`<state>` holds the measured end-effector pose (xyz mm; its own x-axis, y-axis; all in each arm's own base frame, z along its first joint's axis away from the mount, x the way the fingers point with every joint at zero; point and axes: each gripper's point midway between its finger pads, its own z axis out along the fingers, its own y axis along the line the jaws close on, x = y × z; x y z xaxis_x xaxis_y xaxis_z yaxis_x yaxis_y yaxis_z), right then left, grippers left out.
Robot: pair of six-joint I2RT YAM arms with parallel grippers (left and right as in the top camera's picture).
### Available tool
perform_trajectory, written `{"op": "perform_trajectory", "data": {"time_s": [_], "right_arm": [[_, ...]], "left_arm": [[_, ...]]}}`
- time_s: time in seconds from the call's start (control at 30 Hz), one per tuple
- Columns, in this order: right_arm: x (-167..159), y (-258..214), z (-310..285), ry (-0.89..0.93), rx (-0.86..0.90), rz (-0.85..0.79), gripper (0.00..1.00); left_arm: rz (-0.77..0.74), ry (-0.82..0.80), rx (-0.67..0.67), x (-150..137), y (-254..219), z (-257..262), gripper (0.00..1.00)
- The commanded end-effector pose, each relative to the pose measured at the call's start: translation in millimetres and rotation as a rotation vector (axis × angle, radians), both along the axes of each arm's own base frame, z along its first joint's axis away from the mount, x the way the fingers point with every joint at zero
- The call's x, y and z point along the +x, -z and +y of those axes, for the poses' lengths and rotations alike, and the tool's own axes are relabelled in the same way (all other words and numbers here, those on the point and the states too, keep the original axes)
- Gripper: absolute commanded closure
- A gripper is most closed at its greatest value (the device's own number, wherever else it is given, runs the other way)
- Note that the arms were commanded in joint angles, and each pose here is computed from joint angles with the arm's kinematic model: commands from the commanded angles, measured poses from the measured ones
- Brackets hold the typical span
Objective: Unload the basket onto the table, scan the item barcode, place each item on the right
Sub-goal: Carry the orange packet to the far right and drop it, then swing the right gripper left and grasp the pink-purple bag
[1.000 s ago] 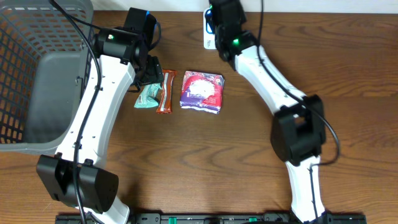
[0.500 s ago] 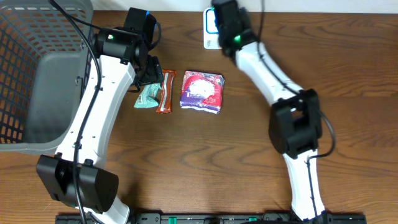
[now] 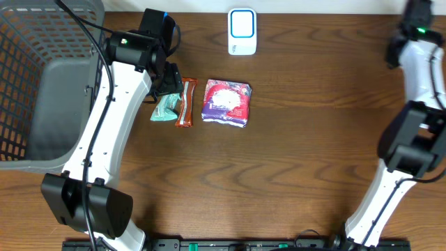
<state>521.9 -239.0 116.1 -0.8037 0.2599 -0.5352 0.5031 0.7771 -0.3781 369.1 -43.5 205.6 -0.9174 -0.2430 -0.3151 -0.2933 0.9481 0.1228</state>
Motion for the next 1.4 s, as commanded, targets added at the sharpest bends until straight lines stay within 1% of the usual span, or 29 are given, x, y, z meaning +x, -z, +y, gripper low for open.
{"op": "perform_trajectory", "data": {"time_s": [0.0, 0.03, 0.07, 0.17, 0.23, 0.27, 0.37, 0.43, 0.5, 0.53, 0.57, 0.6, 0.63, 0.67, 0.7, 0.73, 0.77, 0.8, 0.87, 0.93, 1.0, 1.1, 1.17, 1.23, 1.27, 1.3, 1.33, 1.37], "right_arm": [[-5.6, 15.3, -20.6, 0.021, 0.121, -0.050, 0.57], [-8.4, 16.6, -26.9, 0.026, 0.143, -0.059, 0.45], [-10.8, 17.8, -30.9, 0.030, 0.160, -0.063, 0.41], [-15.4, 20.9, -27.8, 0.015, 0.225, -0.060, 0.37], [-12.8, 17.8, -16.0, -0.017, 0.271, -0.069, 0.36], [-10.9, 14.5, -9.6, -0.034, 0.291, -0.078, 0.34], [-0.8, -3.0, 26.8, -0.133, 0.404, -0.126, 0.33], [8.5, -17.6, 72.8, -0.258, 0.566, -0.175, 0.35], [12.0, -38.4, 140.3, -0.433, 0.822, -0.223, 0.35], [8.5, -48.7, 175.5, -0.514, 0.959, -0.230, 0.33], [2.1, -56.1, 204.7, -0.568, 1.074, -0.219, 0.33], [-6.1, -60.6, 231.7, -0.606, 1.173, -0.192, 0.37], [-13.5, -59.1, 252.7, -0.621, 1.233, -0.152, 0.39], [-22.1, -54.6, 271.3, -0.623, 1.267, -0.100, 0.38], [-31.7, -47.2, 290.8, -0.638, 1.281, -0.039, 0.36], [-41.9, -38.7, 311.4, -0.678, 1.281, 0.021, 0.30], [-49.8, -31.7, 326.7, -0.713, 1.273, 0.066, 0.15], [-59.1, -19.8, 343.1, -0.735, 1.247, 0.127, 0.06], [-76.4, 3.0, 367.8, -0.735, 1.202, 0.234, 0.11], [-92.3, 21.0, 390.2, -0.716, 1.188, 0.314, 0.11], [-105.9, 39.2, 415.2, -0.704, 1.203, 0.361, 0.11], [-113.0, 61.0, 435.8, -0.667, 1.218, 0.368, 0.11], [-115.2, 71.1, 449.0, -0.667, 1.240, 0.354, 0.16], [-118.0, 76.0, 462.1, -0.698, 1.270, 0.340, 0.27], [-119.5, 77.8, 467.7, -0.718, 1.276, 0.334, 0.37], [-120.5, 79.0, 470.4, -0.726, 1.275, 0.334, 0.57], [-121.5, 79.3, 472.3, -0.725, 1.273, 0.338, 0.88], [-121.3, 79.3, 472.9, -0.727, 1.268, 0.337, 0.99]], "left_arm": [[-0.002, -0.010, 0.003, 0.8, -0.6, 0.6, 0.02], [-0.002, -0.010, 0.003, 0.8, -0.6, 0.6, 0.02], [-0.002, -0.010, 0.003, 0.8, -0.6, 0.6, 0.02], [-0.002, -0.010, 0.003, 0.8, -0.6, 0.6, 0.02], [-0.002, -0.010, 0.003, 0.8, -0.6, 0.6, 0.02], [-0.002, -0.010, 0.003, 0.8, -0.6, 0.6, 0.02], [-0.002, -0.010, 0.003, 0.8, -0.6, 0.6, 0.02], [-0.002, -0.010, 0.003, 0.8, -0.6, 0.6, 0.02], [-0.002, -0.010, 0.003, 0.8, -0.6, 0.6, 0.02], [-0.002, -0.010, 0.003, 0.8, -0.6, 0.6, 0.02], [-0.002, -0.010, 0.003, 0.8, -0.6, 0.6, 0.02], [-0.002, -0.010, 0.003, 0.8, -0.6, 0.6, 0.02], [-0.002, -0.010, 0.003, 0.8, -0.6, 0.6, 0.02], [-0.002, -0.010, 0.003, 0.8, -0.6, 0.6, 0.02], [-0.002, -0.009, 0.003, 0.8, -0.6, 0.6, 0.02], [-0.002, -0.010, 0.003, 0.8, -0.6, 0.6, 0.02], [-0.003, -0.010, 0.003, 0.9, -0.6, 0.6, 0.02], [-0.002, -0.010, 0.003, 0.8, -0.6, 0.6, 0.02], [-0.002, -0.010, 0.003, 0.8, -0.6, 0.6, 0.02], [-0.002, -0.009, 0.003, 0.8, -0.6, 0.6, 0.02], [-0.002, -0.010, 0.003, 0.8, -0.6, 0.6, 0.03], [-0.002, -0.010, 0.003, 0.8, -0.6, 0.6, 0.02], [-0.002, -0.010, 0.003, 0.8, -0.6, 0.6, 0.02], [-0.002, -0.010, 0.003, 0.8, -0.6, 0.6, 0.02], [-0.002, -0.010, 0.003, 0.8, -0.6, 0.6, 0.02], [-0.002, -0.010, 0.003, 0.8, -0.6, 0.6, 0.02], [-0.002, -0.010, 0.003, 0.8, -0.6, 0.6, 0.02], [-0.002, -0.010, 0.003, 0.8, -0.6, 0.6, 0.02]]}}
